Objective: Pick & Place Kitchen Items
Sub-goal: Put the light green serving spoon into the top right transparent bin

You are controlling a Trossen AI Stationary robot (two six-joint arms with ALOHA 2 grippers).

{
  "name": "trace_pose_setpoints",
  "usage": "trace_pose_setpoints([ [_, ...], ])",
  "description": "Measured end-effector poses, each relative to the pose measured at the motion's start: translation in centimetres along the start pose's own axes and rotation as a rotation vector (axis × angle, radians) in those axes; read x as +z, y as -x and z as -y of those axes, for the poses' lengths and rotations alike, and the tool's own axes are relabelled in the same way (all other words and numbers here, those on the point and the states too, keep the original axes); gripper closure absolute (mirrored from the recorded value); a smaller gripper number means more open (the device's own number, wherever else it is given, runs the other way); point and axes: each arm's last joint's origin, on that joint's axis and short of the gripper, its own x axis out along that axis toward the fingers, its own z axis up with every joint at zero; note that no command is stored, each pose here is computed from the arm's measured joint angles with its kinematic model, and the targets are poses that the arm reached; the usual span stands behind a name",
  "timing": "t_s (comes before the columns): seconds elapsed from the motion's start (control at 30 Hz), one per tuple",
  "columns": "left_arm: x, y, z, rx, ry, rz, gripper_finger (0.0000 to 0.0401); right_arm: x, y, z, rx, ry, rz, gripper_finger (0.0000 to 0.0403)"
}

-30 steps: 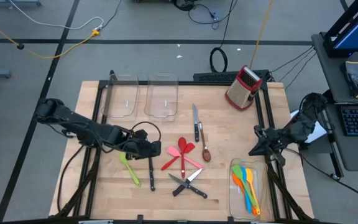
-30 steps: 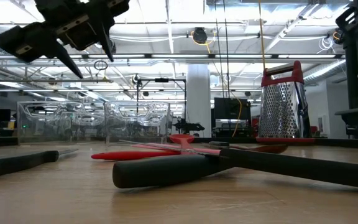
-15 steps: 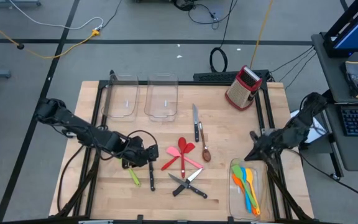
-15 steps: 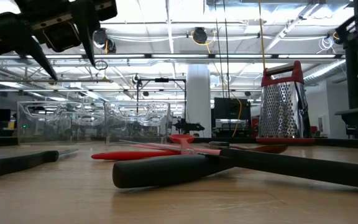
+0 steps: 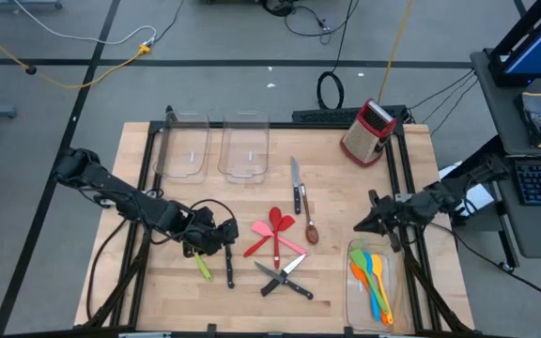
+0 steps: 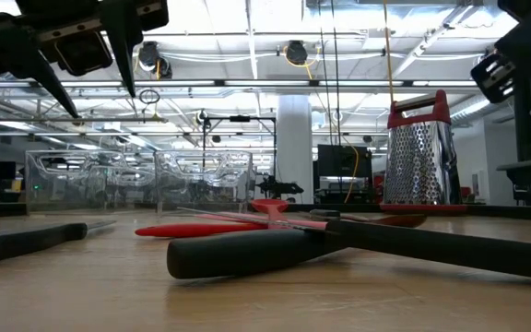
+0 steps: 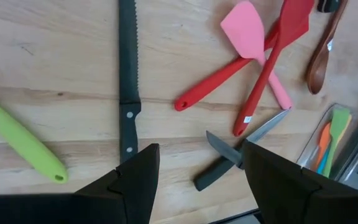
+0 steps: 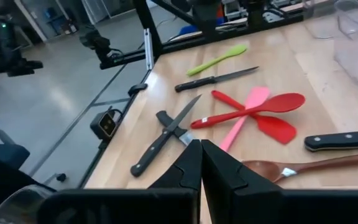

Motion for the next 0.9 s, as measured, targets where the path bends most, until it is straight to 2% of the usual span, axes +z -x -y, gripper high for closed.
trace_pose_setpoints([
  [0.27, 0.5, 0.0, -0.7, 0.069, 0.051, 0.052, 0.0167, 0.8, 0.8, 1.2, -0.066, 0.004, 0.098, 0.0403],
  [0.43, 0.7, 0.1, -1.2, 0.140, 0.096, 0.054, 0.0167, 1.3, 2.2, 1.2, -0.041, 0.013, 0.196, 0.0403],
  [0.67, 0.4, -1.1, -2.9, 0.407, 0.181, 0.033, 0.0167, 1.5, 3.8, 1.1, -0.005, 0.007, 0.302, 0.0403],
  [0.73, 0.1, -1.7, -3.6, 0.483, 0.197, 0.042, 0.0167, 1.6, 3.8, 1.1, -0.004, 0.007, 0.303, 0.0403],
  [0.9, 0.1, -2.9, -4.4, 0.590, 0.197, 0.074, 0.0167, 1.2, 3.6, 1.3, -0.017, 0.009, 0.258, 0.0403],
])
